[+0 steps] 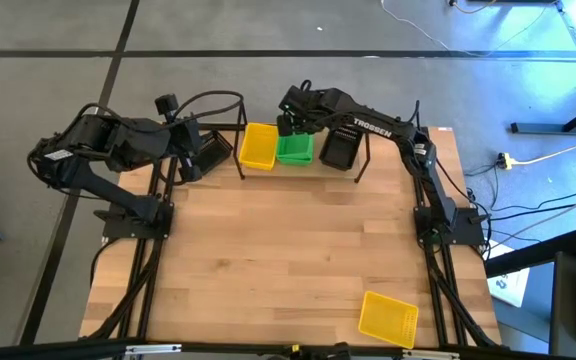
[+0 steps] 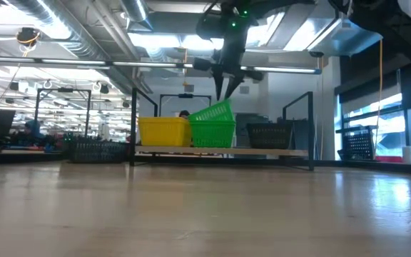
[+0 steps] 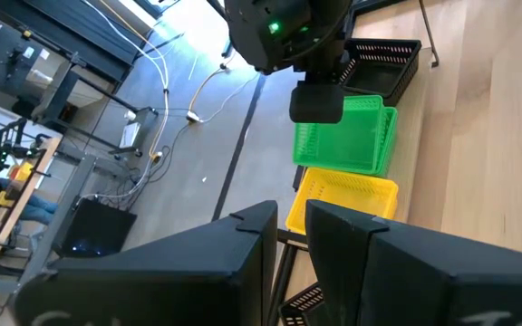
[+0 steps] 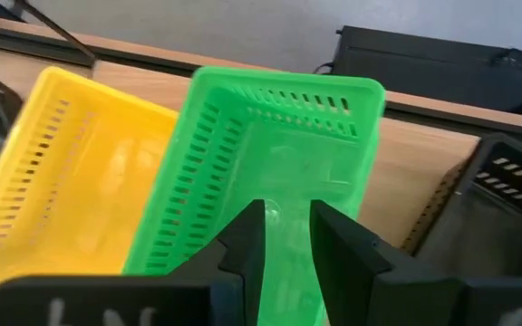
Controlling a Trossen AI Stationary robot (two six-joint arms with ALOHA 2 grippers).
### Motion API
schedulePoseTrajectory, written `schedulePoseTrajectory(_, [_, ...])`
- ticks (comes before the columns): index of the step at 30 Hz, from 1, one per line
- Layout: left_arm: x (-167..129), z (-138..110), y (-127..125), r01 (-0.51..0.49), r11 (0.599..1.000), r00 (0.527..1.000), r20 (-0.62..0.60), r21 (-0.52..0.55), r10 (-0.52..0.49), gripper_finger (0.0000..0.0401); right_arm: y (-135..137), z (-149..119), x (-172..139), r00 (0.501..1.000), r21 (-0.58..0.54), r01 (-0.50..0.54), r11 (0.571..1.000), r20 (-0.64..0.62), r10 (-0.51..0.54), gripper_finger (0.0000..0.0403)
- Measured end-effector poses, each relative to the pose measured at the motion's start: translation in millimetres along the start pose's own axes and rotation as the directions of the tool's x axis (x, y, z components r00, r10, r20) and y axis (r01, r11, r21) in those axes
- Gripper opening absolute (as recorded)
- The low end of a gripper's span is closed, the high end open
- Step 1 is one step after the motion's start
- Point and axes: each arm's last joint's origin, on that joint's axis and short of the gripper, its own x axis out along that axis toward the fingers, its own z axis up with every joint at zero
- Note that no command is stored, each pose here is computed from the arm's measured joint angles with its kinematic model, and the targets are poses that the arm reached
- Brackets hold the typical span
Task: Stack baskets on shelf by color
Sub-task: Stack the green bin on top of the green bin on the shelf, then stack the black bin on top of the black bin on the shelf
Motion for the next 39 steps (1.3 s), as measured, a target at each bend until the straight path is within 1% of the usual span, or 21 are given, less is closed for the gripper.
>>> schedulePoseTrajectory(5, [0, 0, 0, 0.000, 1.000, 1.000, 0.000, 0.000, 0.000, 0.0055, -4, -2, 1, 0.999, 0.023, 0.045, 0.999, -0.012, -0.045, 0.0087])
schedulePoseTrajectory(9, [0, 0, 0, 0.000, 1.000, 1.000, 0.000, 0.000, 0.000, 0.0055, -6, -6, 11, 0.997, 0.026, 0.068, 0.997, -0.033, -0.067, 0.0087])
schedulePoseTrajectory(13, [0, 0, 0, -0.001, 1.000, 1.000, 0.000, -0.001, 0.001, 0.0055, -7, -11, 23, 0.996, 0.026, 0.050, 0.998, -0.076, -0.048, 0.0087])
schedulePoseTrajectory(16, [0, 0, 0, 0.000, 1.000, 1.000, 0.000, 0.000, 0.000, 0.0055, -6, -10, 21, 0.997, 0.026, 0.037, 0.999, -0.067, -0.035, 0.0087])
schedulePoseTrajectory(18, [0, 0, 0, -0.001, 1.000, 1.000, 0.000, 0.000, 0.001, 0.0055, -4, -9, 10, 0.998, -0.009, 0.016, 1.000, -0.055, -0.017, 0.0087])
schedulePoseTrajectory(20, [1, 0, 1, -0.007, 1.000, 1.000, -0.006, -0.005, 0.007, 0.0055, -1, -8, -8, 1.000, -0.055, -0.014, 0.998, -0.026, 0.013, 0.0087])
schedulePoseTrajectory(23, [4, -2, 5, -0.030, 0.999, 0.999, -0.024, -0.043, 0.029, 0.0055, 6, -12, -49, 0.996, -0.141, -0.053, 0.989, 0.064, 0.062, 0.0087])
schedulePoseTrajectory(27, [8, -5, 10, -0.068, 0.987, 0.996, -0.062, -0.144, 0.060, 0.0055, 9, -28, -105, 0.981, -0.275, -0.038, 0.961, 0.173, 0.088, 0.0087])
schedulePoseTrajectory(28, [9, -7, 11, -0.079, 0.981, 0.995, -0.079, -0.177, 0.066, 0.0055, 8, -32, -117, 0.978, -0.315, -0.031, 0.949, 0.187, 0.094, 0.0087])
schedulePoseTrajectory(30, [12, -12, 15, -0.110, 0.967, 0.989, -0.125, -0.230, 0.083, 0.0055, 8, -42, -136, 0.974, -0.423, -0.022, 0.906, 0.194, 0.114, 0.0087])
schedulePoseTrajectory(32, [15, -17, 19, -0.142, 0.954, 0.980, -0.173, -0.265, 0.098, 0.0055, 7, -55, -148, 0.979, -0.544, -0.022, 0.839, 0.158, 0.128, 0.0087])
schedulePoseTrajectory(34, [18, -22, 21, -0.133, 0.946, 0.975, -0.209, -0.295, 0.072, 0.0055, 8, -70, -156, 0.986, -0.652, -0.062, 0.756, 0.077, 0.148, 0.0087])
schedulePoseTrajectory(36, [21, -24, 23, -0.097, 0.940, 0.975, -0.221, -0.326, 0.024, 0.0055, 6, -86, -163, 0.988, -0.739, -0.130, 0.661, -0.041, 0.149, 0.0087])
schedulePoseTrajectory(38, [23, -25, 24, -0.066, 0.933, 0.975, -0.223, -0.355, -0.016, 0.0055, 5, -102, -167, 0.973, -0.784, -0.232, 0.576, -0.184, 0.143, 0.0087])
schedulePoseTrajectory(39, [24, -26, 25, -0.061, 0.928, 0.974, -0.225, -0.367, -0.025, 0.0055, 6, -111, -168, 0.956, -0.787, -0.291, 0.544, -0.257, 0.139, 0.0087])
